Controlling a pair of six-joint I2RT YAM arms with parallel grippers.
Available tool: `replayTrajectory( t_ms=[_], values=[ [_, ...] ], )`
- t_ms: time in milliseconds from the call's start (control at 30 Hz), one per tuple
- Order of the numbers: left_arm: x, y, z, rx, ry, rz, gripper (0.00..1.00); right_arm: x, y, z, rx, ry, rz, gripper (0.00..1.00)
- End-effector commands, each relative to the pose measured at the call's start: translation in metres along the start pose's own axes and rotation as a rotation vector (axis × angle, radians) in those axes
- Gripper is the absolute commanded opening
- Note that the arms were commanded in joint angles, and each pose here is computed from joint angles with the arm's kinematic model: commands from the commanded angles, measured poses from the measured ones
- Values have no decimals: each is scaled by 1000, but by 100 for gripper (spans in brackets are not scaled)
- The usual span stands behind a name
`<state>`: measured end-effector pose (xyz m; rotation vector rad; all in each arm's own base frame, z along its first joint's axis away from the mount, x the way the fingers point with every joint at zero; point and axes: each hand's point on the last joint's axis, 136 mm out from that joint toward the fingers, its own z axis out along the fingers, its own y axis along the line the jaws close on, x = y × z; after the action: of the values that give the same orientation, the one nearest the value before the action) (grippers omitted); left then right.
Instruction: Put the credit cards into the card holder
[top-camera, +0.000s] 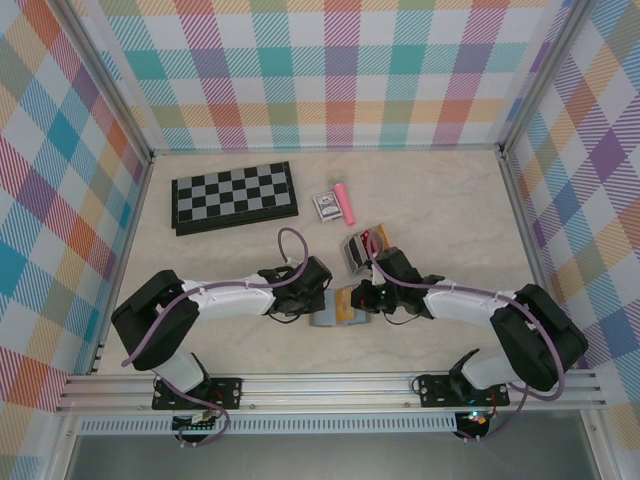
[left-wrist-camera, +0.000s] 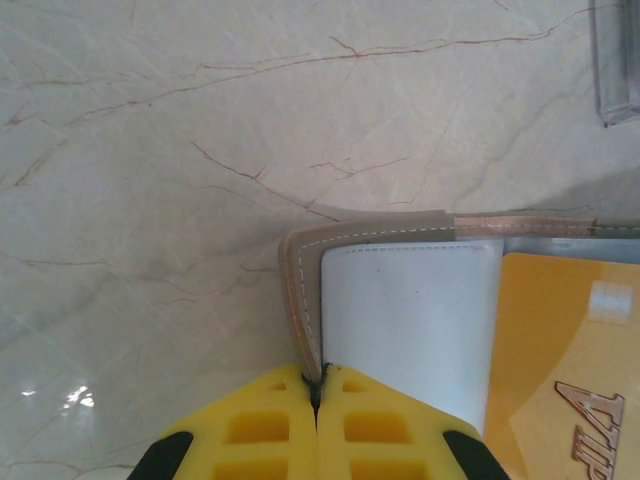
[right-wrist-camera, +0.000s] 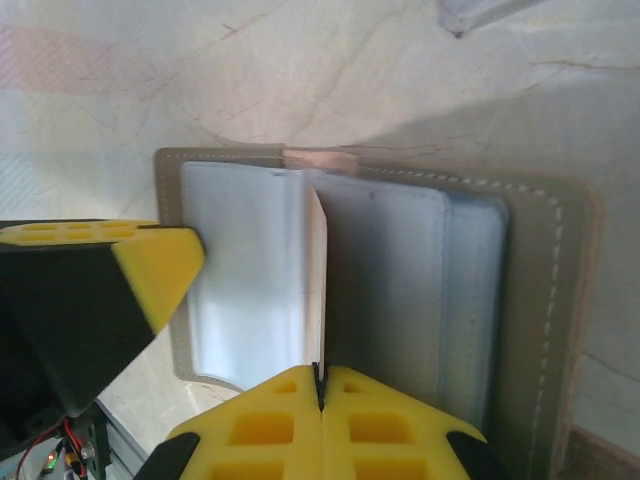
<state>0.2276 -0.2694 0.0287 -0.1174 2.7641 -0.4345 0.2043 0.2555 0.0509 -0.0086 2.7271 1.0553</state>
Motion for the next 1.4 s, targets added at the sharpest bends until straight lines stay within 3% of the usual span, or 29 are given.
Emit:
replayTrajectory(
  t_ms=[0, 567, 1367],
  values=[
    [3, 2, 5, -14, 18, -20, 3, 1, 2, -6, -3, -16, 12, 1],
    [5, 2, 8, -16, 33, -17, 2, 7, -34, 1, 144, -18, -10, 1],
    [5, 1, 8, -15, 31, -19, 4, 13, -10, 23, 2, 61, -4, 1]
  ],
)
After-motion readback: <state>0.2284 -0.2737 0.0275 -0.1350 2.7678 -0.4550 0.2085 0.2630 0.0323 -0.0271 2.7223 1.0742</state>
